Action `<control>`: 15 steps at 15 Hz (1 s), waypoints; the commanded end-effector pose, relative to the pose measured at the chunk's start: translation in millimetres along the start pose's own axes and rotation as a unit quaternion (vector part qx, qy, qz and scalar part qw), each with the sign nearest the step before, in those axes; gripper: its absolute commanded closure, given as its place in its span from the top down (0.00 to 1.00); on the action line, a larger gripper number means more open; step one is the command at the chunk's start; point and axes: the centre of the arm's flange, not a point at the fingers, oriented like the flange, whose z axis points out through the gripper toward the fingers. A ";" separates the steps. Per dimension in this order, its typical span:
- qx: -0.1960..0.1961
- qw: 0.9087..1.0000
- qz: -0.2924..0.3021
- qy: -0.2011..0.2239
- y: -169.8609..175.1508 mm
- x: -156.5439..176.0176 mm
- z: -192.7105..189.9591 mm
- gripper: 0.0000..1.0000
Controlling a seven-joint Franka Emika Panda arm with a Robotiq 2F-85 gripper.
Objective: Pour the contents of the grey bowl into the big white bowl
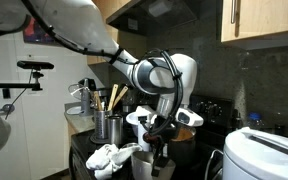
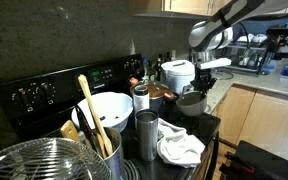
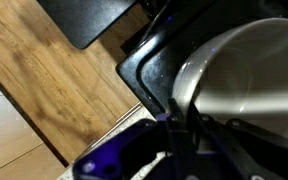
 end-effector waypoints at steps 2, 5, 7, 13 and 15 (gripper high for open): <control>0.049 0.998 -0.026 0.004 -5.1 1.6 3.6 0.05; 0.067 0.997 -0.036 0.000 -7.3 2.1 9.1 0.05; 0.078 0.996 -0.042 -0.004 -7.3 0.9 13.1 0.05; 0.103 0.993 -0.063 -0.016 -7.5 -8.8 36.3 0.05; 0.105 0.992 -0.070 -0.014 -7.5 -11.3 44.4 0.05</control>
